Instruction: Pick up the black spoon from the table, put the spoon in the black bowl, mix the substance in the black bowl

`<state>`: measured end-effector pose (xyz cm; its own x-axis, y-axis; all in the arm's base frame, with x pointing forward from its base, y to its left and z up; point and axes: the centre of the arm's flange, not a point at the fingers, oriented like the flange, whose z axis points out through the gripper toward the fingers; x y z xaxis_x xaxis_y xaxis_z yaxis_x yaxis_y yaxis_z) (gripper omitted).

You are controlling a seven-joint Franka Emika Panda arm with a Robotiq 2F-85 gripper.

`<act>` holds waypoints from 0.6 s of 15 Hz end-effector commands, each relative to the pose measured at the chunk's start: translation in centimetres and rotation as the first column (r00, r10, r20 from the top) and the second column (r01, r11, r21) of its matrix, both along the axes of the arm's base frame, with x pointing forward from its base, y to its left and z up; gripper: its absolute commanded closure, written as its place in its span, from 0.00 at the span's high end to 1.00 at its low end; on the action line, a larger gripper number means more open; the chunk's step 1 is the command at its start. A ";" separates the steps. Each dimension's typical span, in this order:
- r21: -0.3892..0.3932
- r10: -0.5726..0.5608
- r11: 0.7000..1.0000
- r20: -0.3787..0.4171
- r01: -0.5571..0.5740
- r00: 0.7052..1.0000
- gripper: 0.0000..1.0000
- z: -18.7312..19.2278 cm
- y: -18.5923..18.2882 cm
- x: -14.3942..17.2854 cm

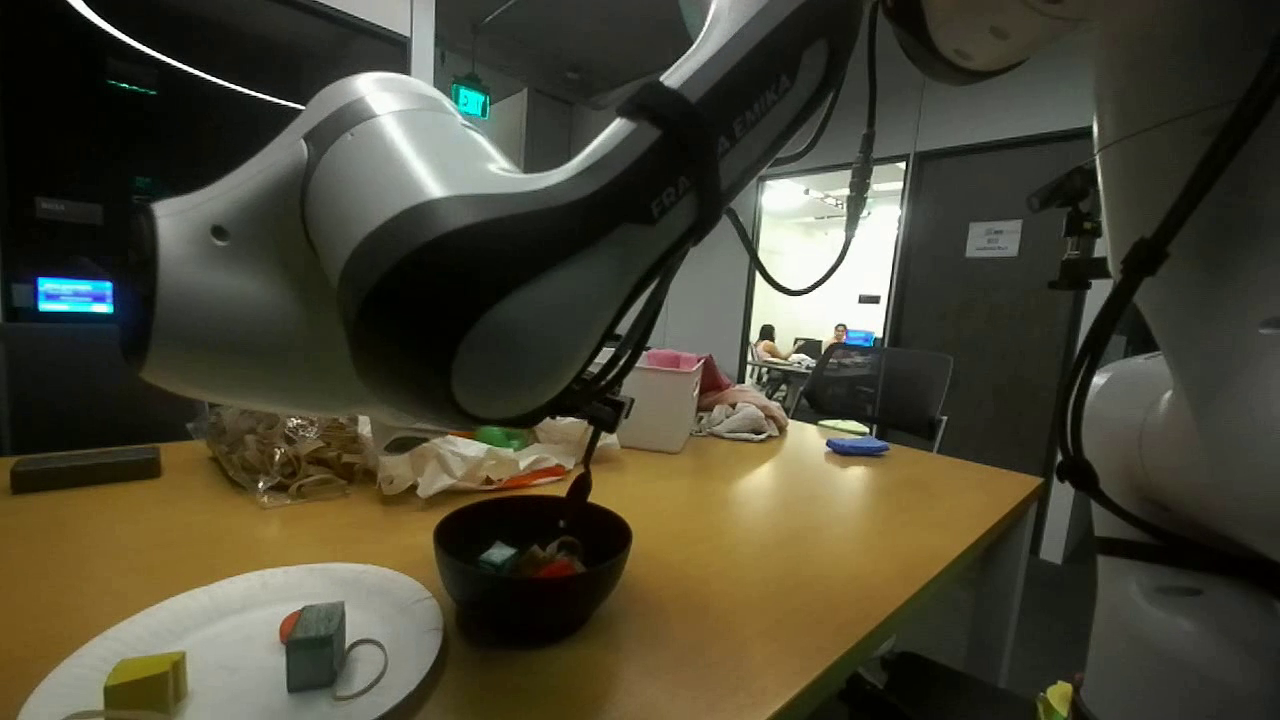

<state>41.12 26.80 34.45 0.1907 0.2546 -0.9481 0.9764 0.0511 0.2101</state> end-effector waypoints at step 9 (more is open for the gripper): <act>0.252 -0.057 0.961 -0.233 0.117 0.971 0.12 -1.1 0.4 -1.2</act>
